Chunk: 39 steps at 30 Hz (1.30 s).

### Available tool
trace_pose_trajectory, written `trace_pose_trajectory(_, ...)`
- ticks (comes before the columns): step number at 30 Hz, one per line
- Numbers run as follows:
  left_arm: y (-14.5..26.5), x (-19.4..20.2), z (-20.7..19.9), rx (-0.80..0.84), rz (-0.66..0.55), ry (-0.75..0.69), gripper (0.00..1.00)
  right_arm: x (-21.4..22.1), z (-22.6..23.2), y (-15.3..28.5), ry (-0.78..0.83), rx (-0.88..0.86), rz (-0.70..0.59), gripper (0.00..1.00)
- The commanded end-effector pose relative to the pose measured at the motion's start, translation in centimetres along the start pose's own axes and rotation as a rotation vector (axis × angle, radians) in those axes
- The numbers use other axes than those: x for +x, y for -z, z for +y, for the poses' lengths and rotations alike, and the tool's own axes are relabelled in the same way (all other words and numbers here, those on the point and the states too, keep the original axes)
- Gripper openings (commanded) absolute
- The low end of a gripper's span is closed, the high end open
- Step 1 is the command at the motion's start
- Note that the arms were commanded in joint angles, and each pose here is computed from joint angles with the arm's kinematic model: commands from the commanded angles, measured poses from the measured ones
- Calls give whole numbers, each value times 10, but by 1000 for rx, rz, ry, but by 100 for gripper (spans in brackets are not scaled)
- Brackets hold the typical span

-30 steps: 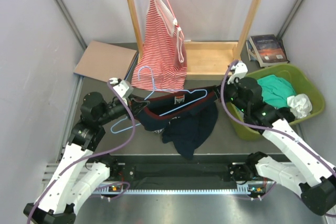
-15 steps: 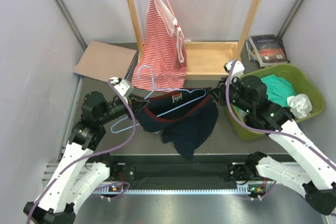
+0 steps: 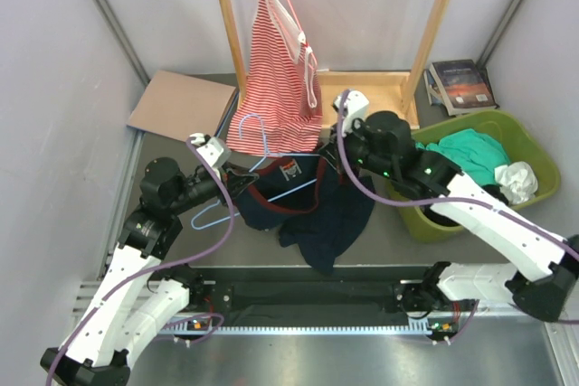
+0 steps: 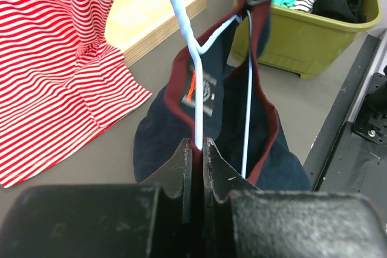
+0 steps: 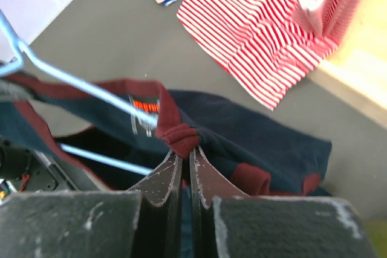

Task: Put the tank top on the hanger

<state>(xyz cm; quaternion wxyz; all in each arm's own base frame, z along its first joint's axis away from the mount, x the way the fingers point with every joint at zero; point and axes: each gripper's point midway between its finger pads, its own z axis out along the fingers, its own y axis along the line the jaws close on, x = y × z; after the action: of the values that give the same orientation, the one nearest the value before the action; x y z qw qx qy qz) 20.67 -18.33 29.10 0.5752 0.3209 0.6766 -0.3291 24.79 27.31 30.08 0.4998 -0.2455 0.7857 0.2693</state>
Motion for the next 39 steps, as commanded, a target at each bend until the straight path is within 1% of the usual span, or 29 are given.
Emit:
trace_pose_trajectory(1,-1,-16,-8,48,-64,-53,0,-60,29,0,71,-23,-123,0)
trace_pose_trajectory(4,-1,-17,-10,56,-66,-55,0,-65,46,-1,97,-49,-129,0)
trace_pose_trajectory(6,0,-17,-12,66,-68,-57,0,-68,47,-1,106,-38,-133,0)
trace_pose_trajectory(9,0,-18,-10,54,-71,-61,0,-63,36,-3,112,22,-115,0)
trace_pose_trajectory(12,2,-21,-6,28,-78,-67,0,-56,47,1,106,-42,-97,0)
trace_pose_trajectory(13,3,-22,-6,22,-83,-72,0,-49,58,5,110,-95,-83,0)
trace_pose_trajectory(16,6,-25,-6,11,-105,-86,0,-31,76,14,129,-174,-43,9)
trace_pose_trajectory(18,8,-26,-9,17,-114,-88,0,-25,81,19,156,-213,-22,33)
trace_pose_trajectory(19,10,-28,-13,34,-121,-92,0,-22,80,24,167,-217,-14,48)
trace_pose_trajectory(20,11,-30,-17,53,-125,-99,0,-23,78,27,184,-216,-19,68)
trace_pose_trajectory(21,12,-31,-21,76,-132,-112,0,-24,77,33,194,-219,-28,75)
trace_pose_trajectory(23,14,-31,-38,173,-137,-130,0,-31,78,53,231,-251,-77,84)
trace_pose_trajectory(24,15,-30,-43,205,-131,-134,0,-34,76,60,240,-253,-98,87)
trace_pose_trajectory(25,14,-28,-47,233,-122,-131,0,-39,73,75,247,-255,-141,88)
trace_pose_trajectory(27,17,-29,-58,306,-111,-137,0,-42,67,88,286,-248,-177,90)
trace_pose_trajectory(30,22,-32,-68,354,-107,-156,0,-38,62,113,319,-264,-207,89)
trace_pose_trajectory(32,27,-35,-75,387,-112,-168,0,-26,59,115,352,-271,-186,87)
trace_pose_trajectory(35,33,-37,-83,425,-118,-185,0,3,62,119,403,-340,-123,86)
trace_pose_trajectory(39,41,-39,-96,498,-116,-198,0,42,68,107,417,-412,-18,84)
